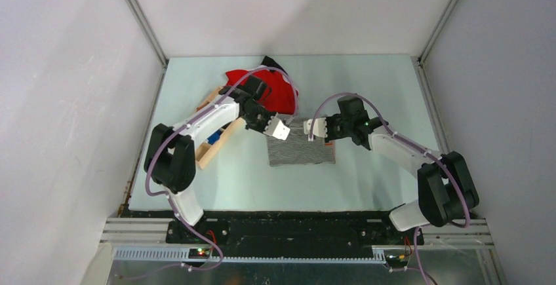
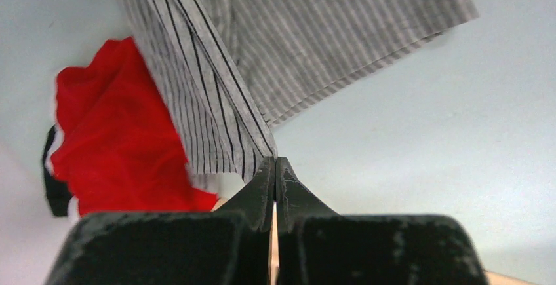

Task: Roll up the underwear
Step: Fold the underwear at the center of the board.

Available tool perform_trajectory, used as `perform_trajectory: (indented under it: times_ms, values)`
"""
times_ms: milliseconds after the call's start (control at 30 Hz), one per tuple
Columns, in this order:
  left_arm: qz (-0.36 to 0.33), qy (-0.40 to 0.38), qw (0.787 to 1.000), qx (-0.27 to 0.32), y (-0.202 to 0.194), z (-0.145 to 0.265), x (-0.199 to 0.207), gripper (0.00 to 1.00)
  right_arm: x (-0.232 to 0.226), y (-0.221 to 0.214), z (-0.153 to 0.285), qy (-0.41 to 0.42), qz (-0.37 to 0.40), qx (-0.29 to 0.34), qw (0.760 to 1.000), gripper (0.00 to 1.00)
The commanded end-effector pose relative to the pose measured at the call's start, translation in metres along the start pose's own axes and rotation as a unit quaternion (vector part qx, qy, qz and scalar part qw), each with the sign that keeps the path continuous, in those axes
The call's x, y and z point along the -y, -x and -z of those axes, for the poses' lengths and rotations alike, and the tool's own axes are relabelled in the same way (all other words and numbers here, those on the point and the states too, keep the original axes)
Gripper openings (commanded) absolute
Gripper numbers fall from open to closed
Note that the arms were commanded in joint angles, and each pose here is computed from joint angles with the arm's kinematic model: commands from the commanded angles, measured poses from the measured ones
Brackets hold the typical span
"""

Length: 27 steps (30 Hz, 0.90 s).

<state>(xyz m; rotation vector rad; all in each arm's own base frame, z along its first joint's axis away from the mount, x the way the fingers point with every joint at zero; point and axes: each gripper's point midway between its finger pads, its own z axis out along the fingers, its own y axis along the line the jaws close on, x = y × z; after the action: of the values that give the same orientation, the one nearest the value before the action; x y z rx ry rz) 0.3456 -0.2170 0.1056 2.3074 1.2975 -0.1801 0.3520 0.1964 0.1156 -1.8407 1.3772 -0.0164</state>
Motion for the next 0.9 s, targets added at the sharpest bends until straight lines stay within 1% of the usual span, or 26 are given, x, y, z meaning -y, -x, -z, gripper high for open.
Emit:
perform_trajectory:
  times_ms: [0,167,233,300,400,500,533,600,633,667,767,867]
  values:
    - [0.008,-0.058,0.998,0.034,0.025,0.001,0.036,0.00,-0.019,0.016,0.014,0.021,-0.004,0.023,1.000,0.00]
    - [0.018,-0.100,0.994,0.043,0.035,-0.009,0.059,0.00,-0.038,0.018,0.021,0.040,-0.005,0.025,0.999,0.00]
    - [0.021,-0.111,0.992,0.047,0.041,-0.011,0.064,0.00,-0.040,0.017,0.024,0.040,0.001,0.020,0.999,0.00]
    - [0.025,-0.106,0.993,0.048,0.043,-0.013,0.061,0.00,-0.032,0.013,0.027,0.020,0.012,0.012,1.000,0.00]
    - [0.030,-0.063,0.997,0.041,0.042,-0.013,0.041,0.00,-0.001,0.004,0.030,-0.034,0.044,-0.002,0.998,0.00]
    - [0.025,-0.025,0.999,0.027,0.035,-0.008,0.013,0.00,0.044,-0.008,0.036,-0.110,0.073,-0.014,0.991,0.00]
    - [0.027,-0.020,0.999,0.026,0.034,-0.007,0.007,0.00,0.050,-0.013,0.033,-0.116,0.085,-0.019,0.989,0.00]
    - [0.026,0.010,0.999,0.022,0.034,0.003,-0.023,0.00,0.082,-0.020,0.038,-0.148,0.094,-0.028,0.984,0.00]
    - [0.033,0.010,0.999,0.016,0.027,0.001,-0.028,0.00,0.088,-0.023,0.038,-0.153,0.094,-0.031,0.983,0.00]
    - [0.030,0.027,0.999,0.009,0.026,0.007,-0.042,0.00,0.095,-0.029,0.034,-0.153,0.091,-0.037,0.983,0.00]
    - [0.034,0.043,0.998,-0.008,0.013,0.005,-0.061,0.00,0.120,-0.038,0.022,-0.186,0.100,-0.048,0.976,0.00]
    - [0.031,0.043,0.998,-0.028,0.000,0.004,-0.067,0.00,0.137,-0.045,0.012,-0.213,0.115,-0.062,0.968,0.00]
